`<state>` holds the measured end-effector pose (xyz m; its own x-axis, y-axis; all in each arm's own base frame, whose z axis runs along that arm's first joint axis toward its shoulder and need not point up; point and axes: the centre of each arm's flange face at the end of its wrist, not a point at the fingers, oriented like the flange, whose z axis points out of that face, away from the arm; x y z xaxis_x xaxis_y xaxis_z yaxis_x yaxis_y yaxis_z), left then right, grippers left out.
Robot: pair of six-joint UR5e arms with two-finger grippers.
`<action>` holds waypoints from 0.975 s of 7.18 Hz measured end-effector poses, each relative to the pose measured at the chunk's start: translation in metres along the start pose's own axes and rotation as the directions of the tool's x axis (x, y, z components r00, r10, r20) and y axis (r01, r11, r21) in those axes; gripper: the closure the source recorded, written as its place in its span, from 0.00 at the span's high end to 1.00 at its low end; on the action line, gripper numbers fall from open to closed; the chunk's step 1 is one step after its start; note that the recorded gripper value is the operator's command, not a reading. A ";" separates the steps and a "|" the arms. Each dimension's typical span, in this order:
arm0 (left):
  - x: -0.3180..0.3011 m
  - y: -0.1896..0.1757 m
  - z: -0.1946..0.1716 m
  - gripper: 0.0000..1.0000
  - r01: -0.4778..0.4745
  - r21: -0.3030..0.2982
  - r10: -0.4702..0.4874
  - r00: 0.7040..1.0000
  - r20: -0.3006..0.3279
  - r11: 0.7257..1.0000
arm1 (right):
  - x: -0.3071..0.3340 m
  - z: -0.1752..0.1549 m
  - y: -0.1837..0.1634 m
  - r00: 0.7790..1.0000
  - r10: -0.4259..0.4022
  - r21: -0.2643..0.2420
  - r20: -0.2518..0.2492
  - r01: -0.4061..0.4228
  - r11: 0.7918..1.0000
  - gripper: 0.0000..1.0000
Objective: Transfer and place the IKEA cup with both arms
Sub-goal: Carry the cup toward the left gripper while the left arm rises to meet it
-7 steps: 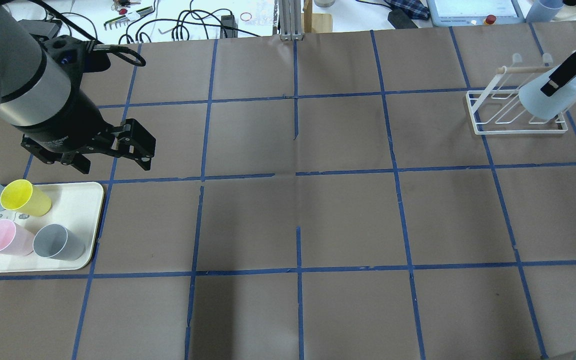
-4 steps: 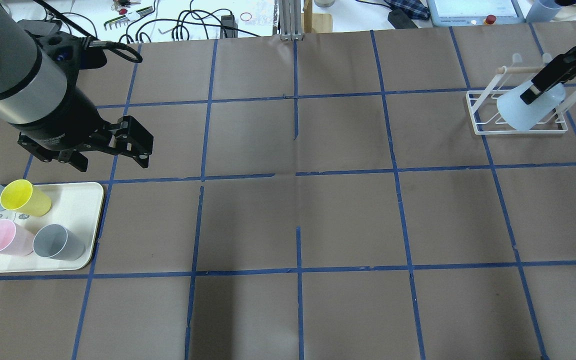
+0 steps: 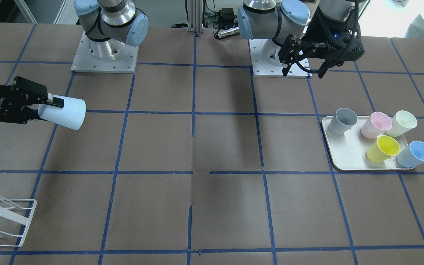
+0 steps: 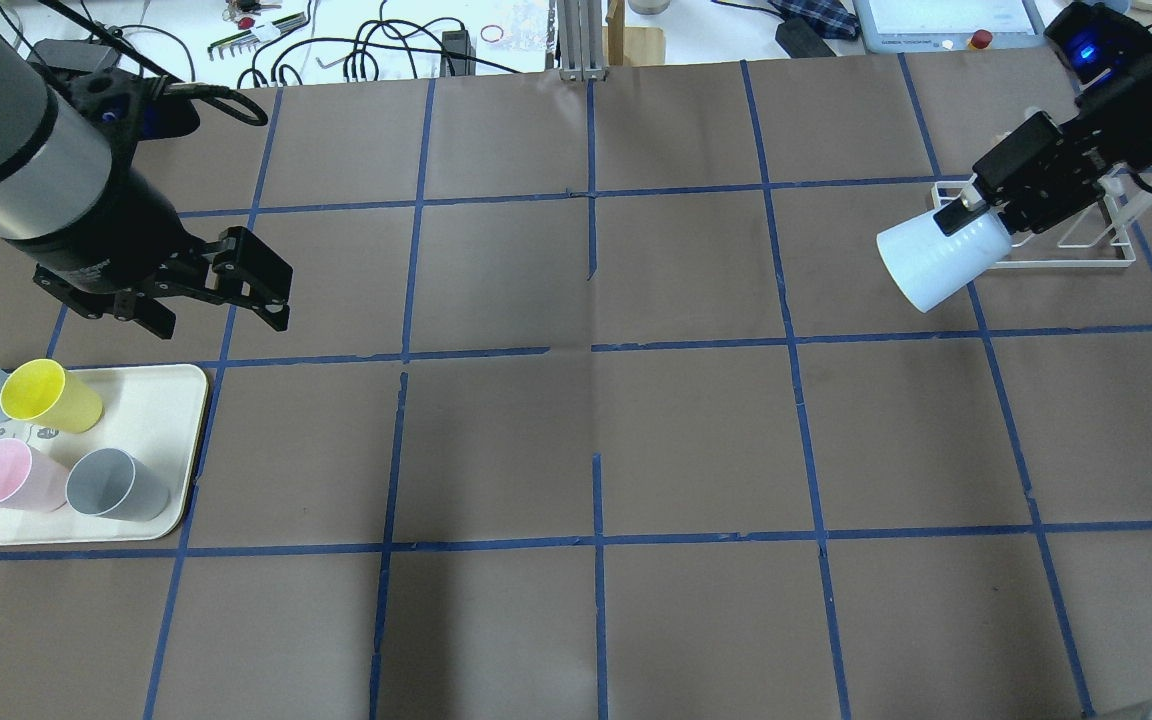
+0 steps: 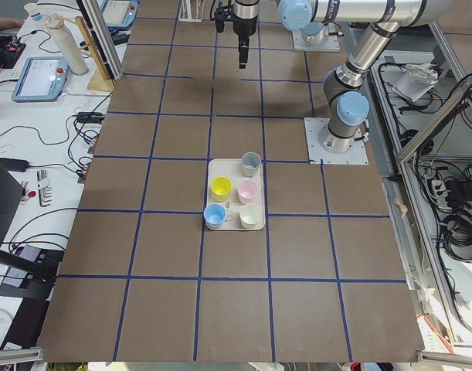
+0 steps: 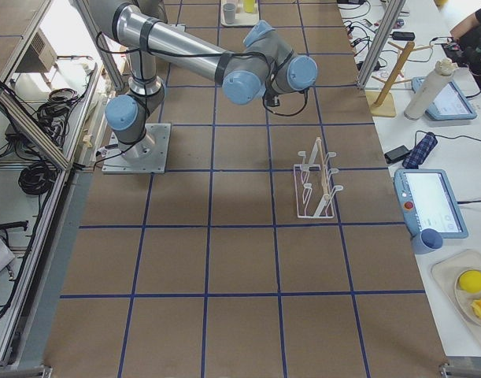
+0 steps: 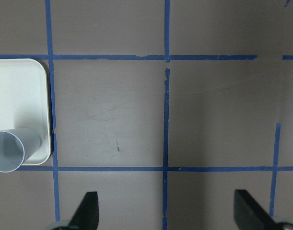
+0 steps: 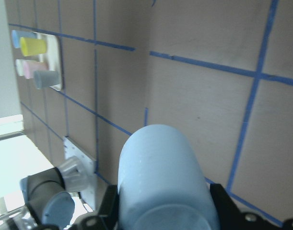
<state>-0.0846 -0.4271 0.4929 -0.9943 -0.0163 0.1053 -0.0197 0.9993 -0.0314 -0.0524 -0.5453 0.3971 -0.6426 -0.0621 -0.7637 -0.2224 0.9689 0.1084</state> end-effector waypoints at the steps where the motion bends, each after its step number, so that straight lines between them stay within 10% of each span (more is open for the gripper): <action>1: -0.012 -0.006 -0.003 1.00 0.032 0.018 -0.030 0.995 -0.093 0.999 | -0.005 0.015 0.000 0.989 0.064 -0.015 0.135 -0.062 0.998 0.43; 4: -0.007 -0.016 -0.006 1.00 0.086 0.052 -0.061 0.926 -0.371 0.995 | -0.044 0.051 0.000 0.885 0.217 -0.058 0.412 -0.212 0.976 0.43; 7: 0.015 -0.022 -0.009 1.00 0.124 0.036 -0.072 0.763 -0.642 0.992 | -0.101 0.081 -0.005 0.843 0.207 -0.030 0.497 -0.222 0.975 0.43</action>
<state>-0.0985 -0.4494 0.5046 -0.6904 -0.0632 0.7207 -0.1470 0.9876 -0.0542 0.0726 -0.5250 0.4221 -0.2231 0.2673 -0.9374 -0.0962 0.9509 0.2940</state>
